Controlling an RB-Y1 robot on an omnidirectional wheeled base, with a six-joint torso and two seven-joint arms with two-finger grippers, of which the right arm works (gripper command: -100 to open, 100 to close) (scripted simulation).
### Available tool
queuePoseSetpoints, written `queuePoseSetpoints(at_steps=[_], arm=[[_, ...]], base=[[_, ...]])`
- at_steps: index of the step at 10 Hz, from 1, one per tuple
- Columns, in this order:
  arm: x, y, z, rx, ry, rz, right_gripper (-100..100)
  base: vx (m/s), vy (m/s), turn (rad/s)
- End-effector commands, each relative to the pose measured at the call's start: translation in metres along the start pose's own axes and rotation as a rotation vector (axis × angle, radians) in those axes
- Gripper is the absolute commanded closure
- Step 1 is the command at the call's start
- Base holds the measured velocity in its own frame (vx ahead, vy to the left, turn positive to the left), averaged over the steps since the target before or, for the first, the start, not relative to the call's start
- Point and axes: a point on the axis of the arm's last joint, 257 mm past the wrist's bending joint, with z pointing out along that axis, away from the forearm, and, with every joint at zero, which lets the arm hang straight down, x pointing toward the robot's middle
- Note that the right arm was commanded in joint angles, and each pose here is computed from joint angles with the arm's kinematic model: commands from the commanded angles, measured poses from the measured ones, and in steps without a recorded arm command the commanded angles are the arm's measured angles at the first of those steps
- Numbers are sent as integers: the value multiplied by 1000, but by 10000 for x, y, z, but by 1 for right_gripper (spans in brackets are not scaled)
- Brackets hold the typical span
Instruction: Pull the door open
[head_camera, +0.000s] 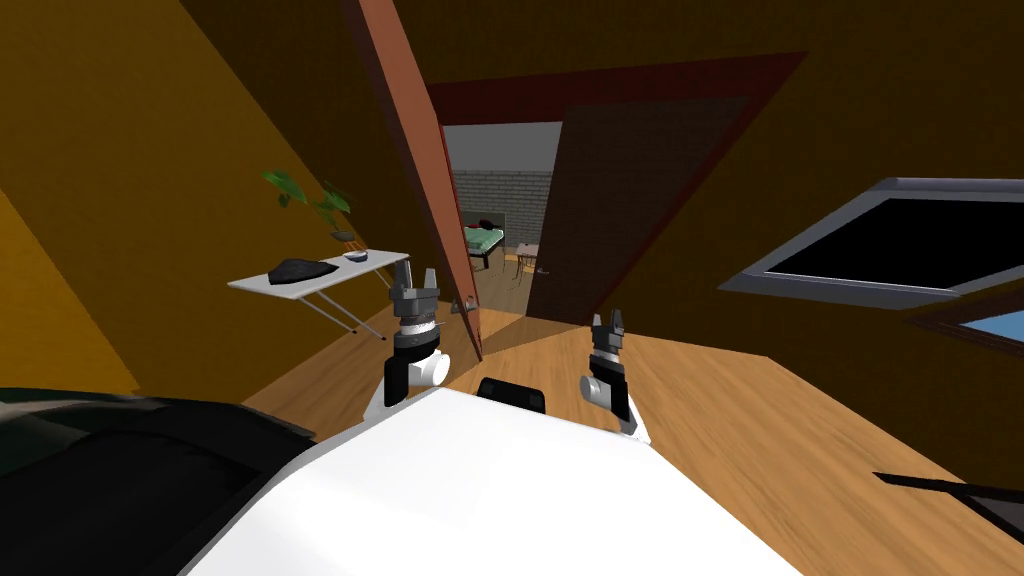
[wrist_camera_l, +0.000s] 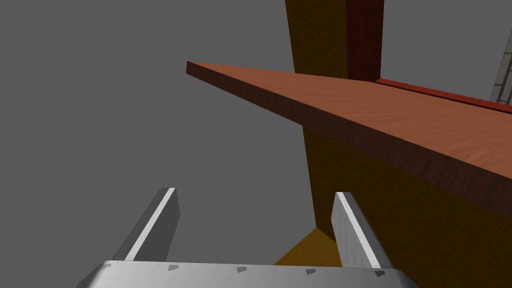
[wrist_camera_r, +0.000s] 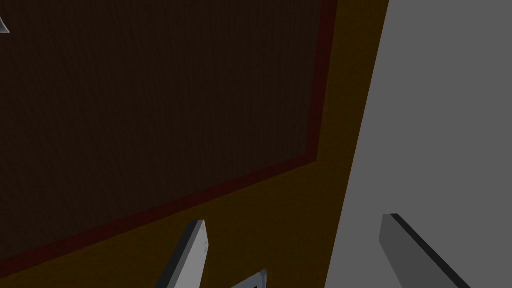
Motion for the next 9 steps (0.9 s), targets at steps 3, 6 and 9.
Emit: queuePoseSetpoints(at_steps=[3,6,9], arm=[[-54,-245,-17,32,-18,-7,-100],[-99,-449,-36,60,-35,-12,-100],[-143,-651,-60,89,-53,-18,-100]], base=[[68,-25,125],[74,-26,121],[83,-29,116]])
